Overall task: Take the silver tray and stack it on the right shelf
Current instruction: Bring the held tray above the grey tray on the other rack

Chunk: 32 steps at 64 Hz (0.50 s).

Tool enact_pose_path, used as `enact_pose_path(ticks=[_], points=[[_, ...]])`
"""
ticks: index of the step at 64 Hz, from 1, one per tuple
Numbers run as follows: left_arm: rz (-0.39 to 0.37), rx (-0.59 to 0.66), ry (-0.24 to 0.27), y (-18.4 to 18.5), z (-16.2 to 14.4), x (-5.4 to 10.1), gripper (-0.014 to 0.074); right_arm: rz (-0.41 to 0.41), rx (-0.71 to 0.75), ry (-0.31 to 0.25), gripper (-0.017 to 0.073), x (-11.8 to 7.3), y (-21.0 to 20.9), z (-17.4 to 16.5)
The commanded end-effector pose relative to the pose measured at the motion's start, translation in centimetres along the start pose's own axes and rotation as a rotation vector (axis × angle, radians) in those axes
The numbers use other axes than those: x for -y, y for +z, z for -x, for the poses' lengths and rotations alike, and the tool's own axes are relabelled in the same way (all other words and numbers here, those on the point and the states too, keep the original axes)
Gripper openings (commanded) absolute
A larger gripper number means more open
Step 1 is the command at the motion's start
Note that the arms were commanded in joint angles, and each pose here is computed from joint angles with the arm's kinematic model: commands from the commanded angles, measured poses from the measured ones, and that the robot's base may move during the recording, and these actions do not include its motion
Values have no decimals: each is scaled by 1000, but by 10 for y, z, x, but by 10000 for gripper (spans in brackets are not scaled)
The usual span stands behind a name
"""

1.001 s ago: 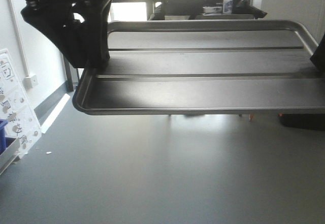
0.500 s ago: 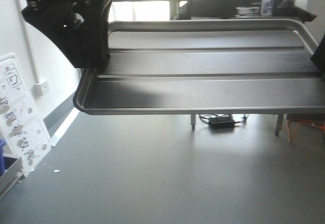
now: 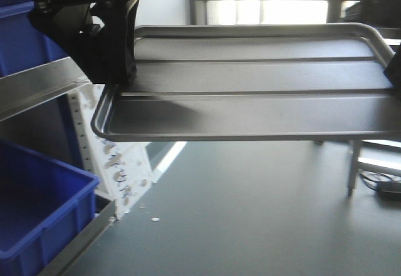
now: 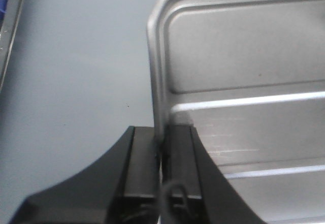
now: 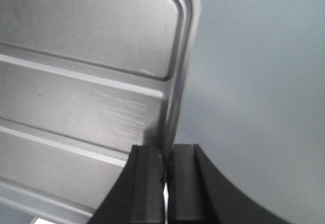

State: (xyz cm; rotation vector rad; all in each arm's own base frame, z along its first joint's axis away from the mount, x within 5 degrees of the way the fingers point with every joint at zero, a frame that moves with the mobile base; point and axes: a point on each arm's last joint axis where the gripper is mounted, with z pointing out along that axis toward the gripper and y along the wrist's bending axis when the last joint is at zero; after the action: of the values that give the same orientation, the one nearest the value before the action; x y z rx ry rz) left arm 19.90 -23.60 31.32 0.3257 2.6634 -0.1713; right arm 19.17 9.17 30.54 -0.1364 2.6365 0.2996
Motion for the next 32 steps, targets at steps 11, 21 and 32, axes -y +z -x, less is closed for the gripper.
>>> enact_pose_path(ticks=[11, 21, 32], points=[[-54, 71, 25, -21, 6, 1, -93, 47, 129, -27, 57, -6, -14, 13], [-54, 71, 25, -21, 6, 1, -93, 47, 129, -27, 57, -6, -14, 13], [-54, 71, 25, -21, 6, 1, -93, 47, 129, -27, 57, -6, -14, 13]])
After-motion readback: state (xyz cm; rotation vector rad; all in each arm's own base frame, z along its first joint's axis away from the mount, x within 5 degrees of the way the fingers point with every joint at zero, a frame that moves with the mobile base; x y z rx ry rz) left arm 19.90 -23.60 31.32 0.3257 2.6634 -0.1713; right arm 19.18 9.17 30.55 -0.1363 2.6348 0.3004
